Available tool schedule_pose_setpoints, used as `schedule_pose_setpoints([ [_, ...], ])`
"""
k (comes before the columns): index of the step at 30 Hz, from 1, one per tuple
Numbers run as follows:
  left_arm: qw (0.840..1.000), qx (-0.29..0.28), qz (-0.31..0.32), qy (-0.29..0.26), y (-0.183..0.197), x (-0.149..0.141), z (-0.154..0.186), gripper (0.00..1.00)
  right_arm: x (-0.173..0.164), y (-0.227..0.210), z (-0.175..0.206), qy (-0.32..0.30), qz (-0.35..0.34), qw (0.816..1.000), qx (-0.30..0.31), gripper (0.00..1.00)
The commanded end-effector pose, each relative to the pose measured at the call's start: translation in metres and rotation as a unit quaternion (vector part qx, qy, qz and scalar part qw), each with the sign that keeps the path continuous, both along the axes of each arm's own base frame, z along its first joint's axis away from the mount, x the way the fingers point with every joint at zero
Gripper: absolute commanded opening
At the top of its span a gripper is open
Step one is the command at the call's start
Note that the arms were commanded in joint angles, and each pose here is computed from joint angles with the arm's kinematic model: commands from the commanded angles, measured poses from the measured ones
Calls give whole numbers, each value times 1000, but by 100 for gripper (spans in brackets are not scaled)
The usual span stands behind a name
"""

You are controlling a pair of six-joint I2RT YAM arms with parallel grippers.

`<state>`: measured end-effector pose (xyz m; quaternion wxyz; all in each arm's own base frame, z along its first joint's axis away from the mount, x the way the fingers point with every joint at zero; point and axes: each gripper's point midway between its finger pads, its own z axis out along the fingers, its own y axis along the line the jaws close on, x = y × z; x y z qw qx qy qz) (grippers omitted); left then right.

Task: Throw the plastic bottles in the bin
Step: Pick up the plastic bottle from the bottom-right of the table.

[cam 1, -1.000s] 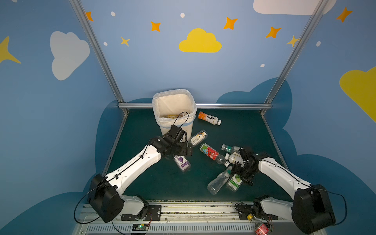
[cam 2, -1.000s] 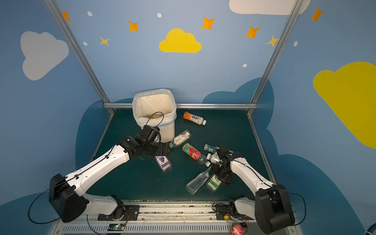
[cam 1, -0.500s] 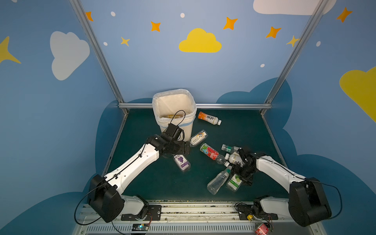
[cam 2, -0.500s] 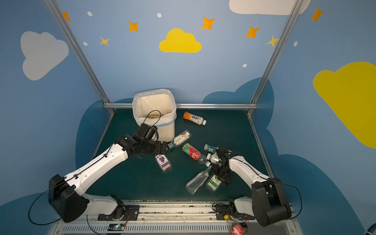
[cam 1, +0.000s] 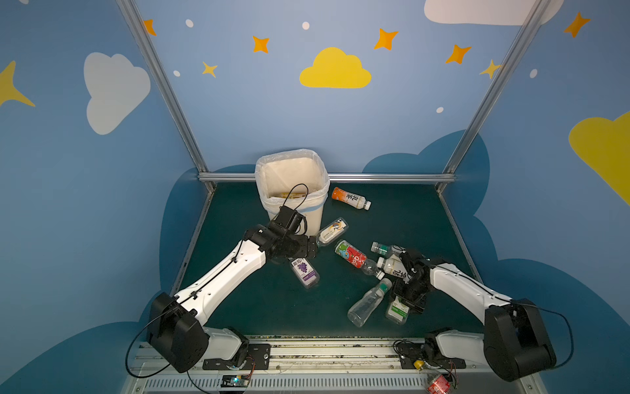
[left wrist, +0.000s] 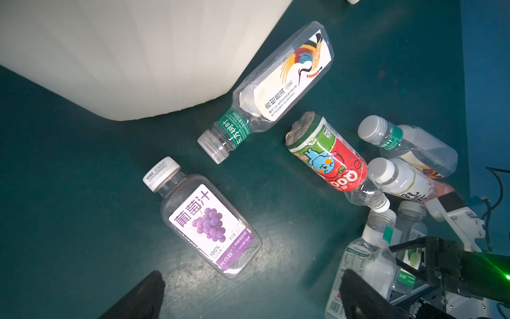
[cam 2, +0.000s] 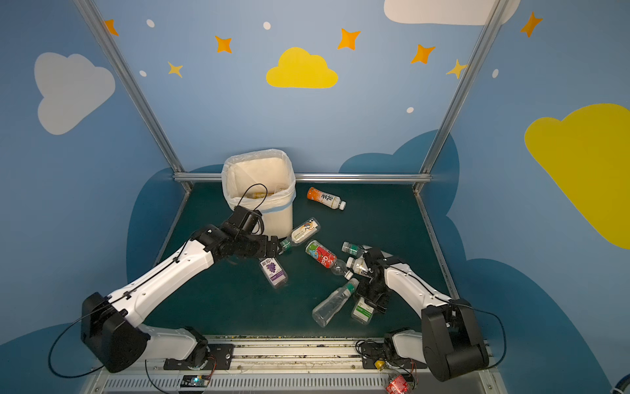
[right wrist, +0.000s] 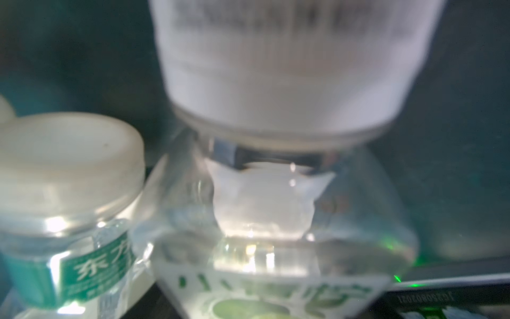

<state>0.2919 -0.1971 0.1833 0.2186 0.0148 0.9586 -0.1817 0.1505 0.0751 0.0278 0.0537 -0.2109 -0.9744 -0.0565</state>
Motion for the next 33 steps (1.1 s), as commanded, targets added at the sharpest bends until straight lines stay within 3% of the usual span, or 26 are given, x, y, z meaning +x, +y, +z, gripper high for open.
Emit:
schedule_pose_setpoints([
  [1, 1000, 0, 16, 5, 6, 3, 2, 100, -7, -9, 10, 1, 7, 1000, -15, 65],
  [8, 997, 1, 78, 12, 31, 11, 8, 100, 0, -16, 41, -33, 24, 999, -24, 63],
  [16, 973, -15, 226, 46, 96, 0, 1, 100, 22, -3, 96, -97, 69, 993, 11, 64],
  [22, 964, -13, 260, 51, 117, -11, 0, 100, 80, 39, 163, -190, 109, 973, 77, 65],
  [25, 962, -15, 268, 43, 121, -13, 5, 100, 126, 81, 221, -256, 165, 946, 107, 65],
  [28, 961, -20, 274, 34, 124, -15, 11, 100, 173, 141, 284, -328, 234, 904, 141, 67],
  [31, 960, -27, 278, 30, 125, -17, 13, 100, 213, 215, 342, -401, 296, 845, 194, 69],
  [33, 960, -31, 277, 29, 124, -20, 15, 100, 236, 258, 383, -459, 311, 795, 248, 73],
])
